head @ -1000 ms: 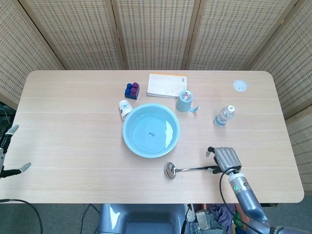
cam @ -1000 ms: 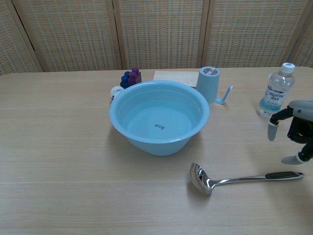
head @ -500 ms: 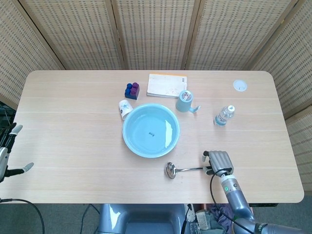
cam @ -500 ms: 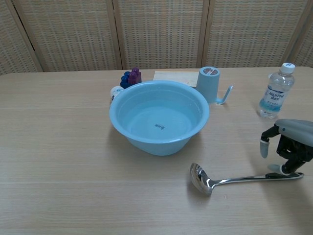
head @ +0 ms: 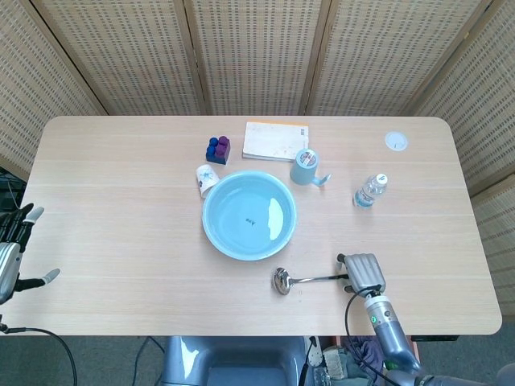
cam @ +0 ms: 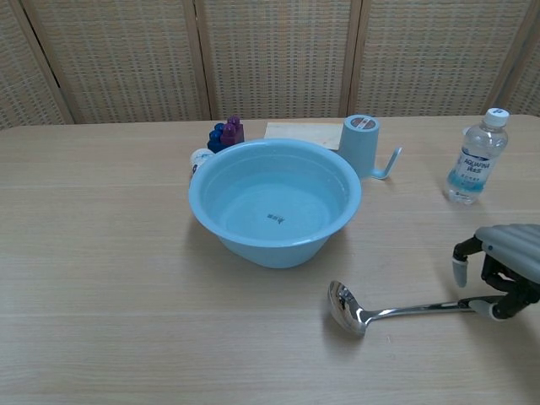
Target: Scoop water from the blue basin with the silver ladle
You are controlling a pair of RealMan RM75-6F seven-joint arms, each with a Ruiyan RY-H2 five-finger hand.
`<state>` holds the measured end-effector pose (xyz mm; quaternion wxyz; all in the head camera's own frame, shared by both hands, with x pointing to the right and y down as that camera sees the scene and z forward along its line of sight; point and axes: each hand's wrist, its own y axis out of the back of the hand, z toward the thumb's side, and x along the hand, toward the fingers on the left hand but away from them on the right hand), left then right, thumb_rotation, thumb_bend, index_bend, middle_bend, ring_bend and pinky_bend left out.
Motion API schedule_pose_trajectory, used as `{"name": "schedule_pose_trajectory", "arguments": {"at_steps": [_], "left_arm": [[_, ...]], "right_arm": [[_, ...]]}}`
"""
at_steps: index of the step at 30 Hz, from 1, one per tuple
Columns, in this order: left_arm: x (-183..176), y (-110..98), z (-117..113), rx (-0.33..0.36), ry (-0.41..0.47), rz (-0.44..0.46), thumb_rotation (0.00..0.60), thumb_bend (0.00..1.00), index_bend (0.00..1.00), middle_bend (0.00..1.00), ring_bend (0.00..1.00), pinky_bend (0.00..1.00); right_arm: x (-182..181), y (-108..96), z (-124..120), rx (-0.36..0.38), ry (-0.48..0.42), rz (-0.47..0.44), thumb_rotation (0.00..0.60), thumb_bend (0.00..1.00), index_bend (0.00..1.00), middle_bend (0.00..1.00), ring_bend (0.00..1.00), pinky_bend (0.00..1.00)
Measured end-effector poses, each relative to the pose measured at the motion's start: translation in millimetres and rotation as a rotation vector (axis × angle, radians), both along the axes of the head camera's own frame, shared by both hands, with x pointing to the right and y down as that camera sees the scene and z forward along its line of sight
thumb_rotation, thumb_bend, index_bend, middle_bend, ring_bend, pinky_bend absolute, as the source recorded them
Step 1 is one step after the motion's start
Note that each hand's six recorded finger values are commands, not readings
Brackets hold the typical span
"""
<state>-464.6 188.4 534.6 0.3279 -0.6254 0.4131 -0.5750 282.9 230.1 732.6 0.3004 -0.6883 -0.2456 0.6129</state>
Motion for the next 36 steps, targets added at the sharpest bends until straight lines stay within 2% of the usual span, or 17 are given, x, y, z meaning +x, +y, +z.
{"name": "schedule_pose_trajectory", "arguments": {"at_steps": [12, 22, 36], "left_arm": [[2, -1, 1, 0.007, 0.0, 0.003, 0.6, 0.0, 0.0, 0.0, 0.0, 0.0], [1, -1, -1, 0.009, 0.006, 0.005, 0.6, 0.0, 0.0, 0.0, 0.0, 0.0], [1, -1, 0, 0.007, 0.007, 0.008, 0.6, 0.0, 0.0, 0.0, 0.0, 0.0]], "right_arm": [[-1, 5, 5, -0.013, 0.012, -0.017, 0.6, 0.34, 0.49, 0.95, 1.0, 1.0], [-1, -1, 12, -0.016, 0.069, -0.048, 0.6, 0.34, 0.49, 0.95, 1.0, 1.0], [2, 2, 17, -0.051, 0.116, -0.08, 0.6, 0.34, 0.49, 0.95, 1.0, 1.0]]}}
